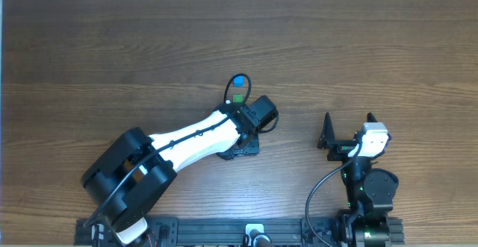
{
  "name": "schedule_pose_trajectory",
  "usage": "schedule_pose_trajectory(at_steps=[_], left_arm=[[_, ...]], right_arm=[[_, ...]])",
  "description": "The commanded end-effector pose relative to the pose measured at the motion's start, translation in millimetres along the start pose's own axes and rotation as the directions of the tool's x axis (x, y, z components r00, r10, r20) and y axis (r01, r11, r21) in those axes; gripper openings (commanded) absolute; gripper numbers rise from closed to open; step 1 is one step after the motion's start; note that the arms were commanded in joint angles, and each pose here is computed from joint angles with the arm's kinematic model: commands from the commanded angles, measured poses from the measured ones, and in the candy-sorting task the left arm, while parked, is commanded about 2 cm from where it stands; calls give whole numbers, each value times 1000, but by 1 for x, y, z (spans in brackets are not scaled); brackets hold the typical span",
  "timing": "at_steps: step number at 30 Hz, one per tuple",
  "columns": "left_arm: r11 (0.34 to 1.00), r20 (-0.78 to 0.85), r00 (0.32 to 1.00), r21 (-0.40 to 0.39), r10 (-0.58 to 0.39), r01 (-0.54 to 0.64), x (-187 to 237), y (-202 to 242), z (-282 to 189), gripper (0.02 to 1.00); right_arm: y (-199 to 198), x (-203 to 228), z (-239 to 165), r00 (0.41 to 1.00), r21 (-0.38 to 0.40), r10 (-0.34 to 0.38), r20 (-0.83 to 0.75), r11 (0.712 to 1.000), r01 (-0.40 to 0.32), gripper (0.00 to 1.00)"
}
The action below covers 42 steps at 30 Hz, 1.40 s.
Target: Stack Cubes
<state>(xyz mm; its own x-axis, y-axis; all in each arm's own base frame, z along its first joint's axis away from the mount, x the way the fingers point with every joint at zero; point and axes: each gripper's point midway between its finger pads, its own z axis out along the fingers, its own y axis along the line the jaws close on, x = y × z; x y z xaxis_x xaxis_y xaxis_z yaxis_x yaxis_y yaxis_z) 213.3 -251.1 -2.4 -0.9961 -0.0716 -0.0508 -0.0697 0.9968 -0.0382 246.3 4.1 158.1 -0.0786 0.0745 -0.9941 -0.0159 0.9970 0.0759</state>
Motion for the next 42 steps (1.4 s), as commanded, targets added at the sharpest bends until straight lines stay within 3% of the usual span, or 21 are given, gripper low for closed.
schedule_pose_trajectory(at_steps=[1, 15, 30, 42], left_arm=[[1000, 4, 1000, -23, -12, 12, -1, 6, 5, 478], [999, 20, 1000, -34, -16, 17, -4, 8, 5, 443], [999, 19, 1000, -34, -16, 16, -4, 8, 5, 200], [1000, 46, 999, 10, -17, 17, -7, 3, -19, 77]], right_arm=[[-2, 1, 0, 1000, 9, -2, 3, 1000, 2, 993], [-2, 1, 0, 1000, 9, -2, 3, 1000, 2, 993], [-2, 2, 0, 1000, 9, -2, 3, 1000, 2, 993], [-2, 1, 0, 1000, 9, -2, 3, 1000, 2, 993]])
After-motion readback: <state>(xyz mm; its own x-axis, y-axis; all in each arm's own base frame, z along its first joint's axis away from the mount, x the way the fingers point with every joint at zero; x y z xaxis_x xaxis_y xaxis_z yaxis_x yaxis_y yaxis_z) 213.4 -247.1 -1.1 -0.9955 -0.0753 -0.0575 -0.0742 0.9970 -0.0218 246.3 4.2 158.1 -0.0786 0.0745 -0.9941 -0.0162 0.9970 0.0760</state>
